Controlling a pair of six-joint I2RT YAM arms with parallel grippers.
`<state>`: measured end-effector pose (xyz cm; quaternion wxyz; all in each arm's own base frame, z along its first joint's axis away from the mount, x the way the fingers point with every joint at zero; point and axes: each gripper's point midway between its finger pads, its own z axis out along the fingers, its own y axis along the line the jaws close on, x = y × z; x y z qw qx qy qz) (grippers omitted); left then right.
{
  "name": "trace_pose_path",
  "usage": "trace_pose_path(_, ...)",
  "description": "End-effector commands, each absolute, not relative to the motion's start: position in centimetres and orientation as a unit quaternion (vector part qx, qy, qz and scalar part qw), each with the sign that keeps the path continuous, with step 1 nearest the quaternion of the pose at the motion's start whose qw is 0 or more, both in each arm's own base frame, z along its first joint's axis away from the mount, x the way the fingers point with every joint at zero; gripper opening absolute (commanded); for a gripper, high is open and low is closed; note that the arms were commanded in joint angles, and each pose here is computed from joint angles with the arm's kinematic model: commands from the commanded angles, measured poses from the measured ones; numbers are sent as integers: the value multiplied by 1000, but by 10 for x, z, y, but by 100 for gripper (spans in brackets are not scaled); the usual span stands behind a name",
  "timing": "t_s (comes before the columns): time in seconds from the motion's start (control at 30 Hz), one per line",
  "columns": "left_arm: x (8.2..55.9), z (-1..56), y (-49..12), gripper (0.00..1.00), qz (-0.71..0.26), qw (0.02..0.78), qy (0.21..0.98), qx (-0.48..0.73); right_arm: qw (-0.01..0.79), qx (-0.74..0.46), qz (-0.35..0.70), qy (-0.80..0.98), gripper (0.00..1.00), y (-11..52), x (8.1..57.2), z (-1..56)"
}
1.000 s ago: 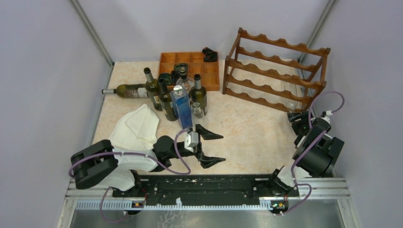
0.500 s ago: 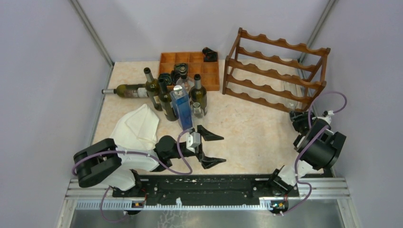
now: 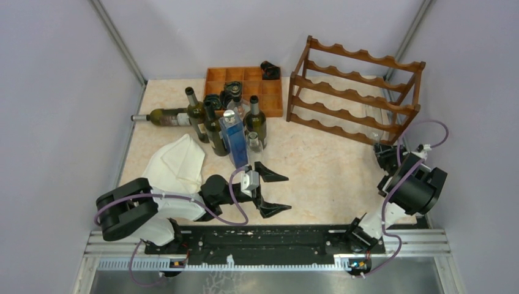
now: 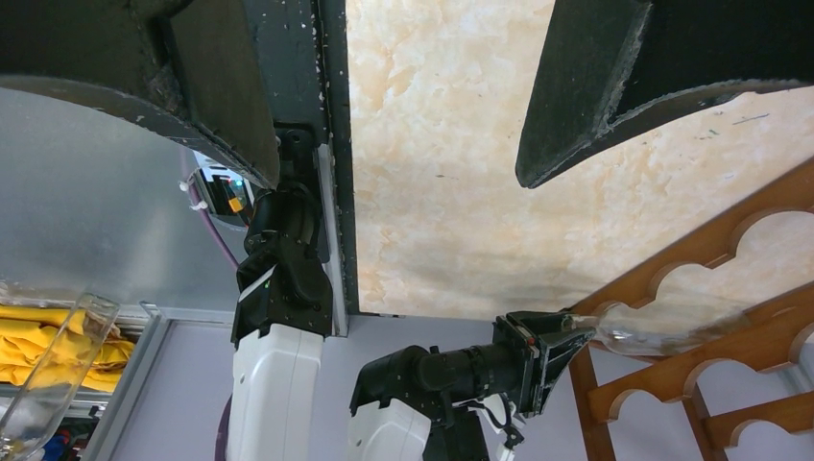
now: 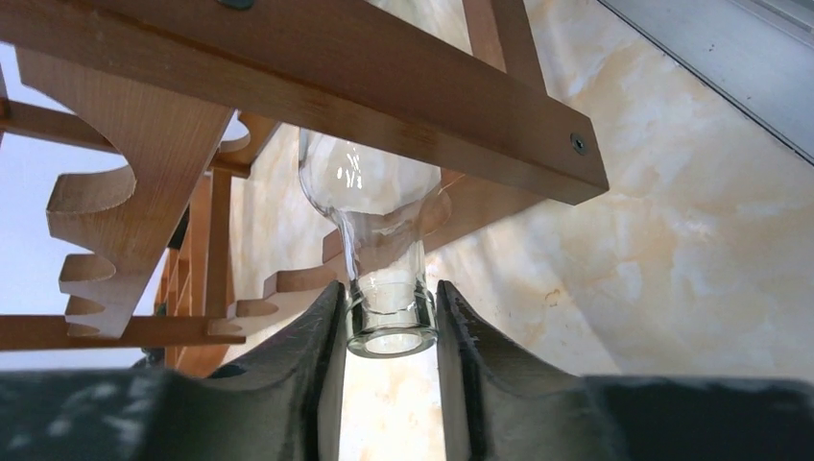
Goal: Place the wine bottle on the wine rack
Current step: Adjust the wine bottle in the wine rack.
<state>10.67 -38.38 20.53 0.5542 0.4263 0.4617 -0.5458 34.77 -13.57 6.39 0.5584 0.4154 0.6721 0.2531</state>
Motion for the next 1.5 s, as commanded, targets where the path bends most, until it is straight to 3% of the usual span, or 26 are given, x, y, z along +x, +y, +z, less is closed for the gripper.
trace_pose_path(0.0,104,216,-386,99,-555,561,440,429,592,398,250,655,24,-144,351,78)
trace_pose_path(0.1,104,217,-386,99,-556,560,439,429,595,398,260,648,3,-142,350,78)
trace_pose_path(0.13,104,216,-387,99,-556,560,439,429,596,400,264,644,0,-140,349,78)
trace_pose_path(0.57,102,215,-389,99,-560,555,438,432,616,425,311,586,0,-125,336,72)
trace_pose_path(1.47,104,211,-390,99,-556,554,440,435,659,439,300,533,0,-116,359,109)
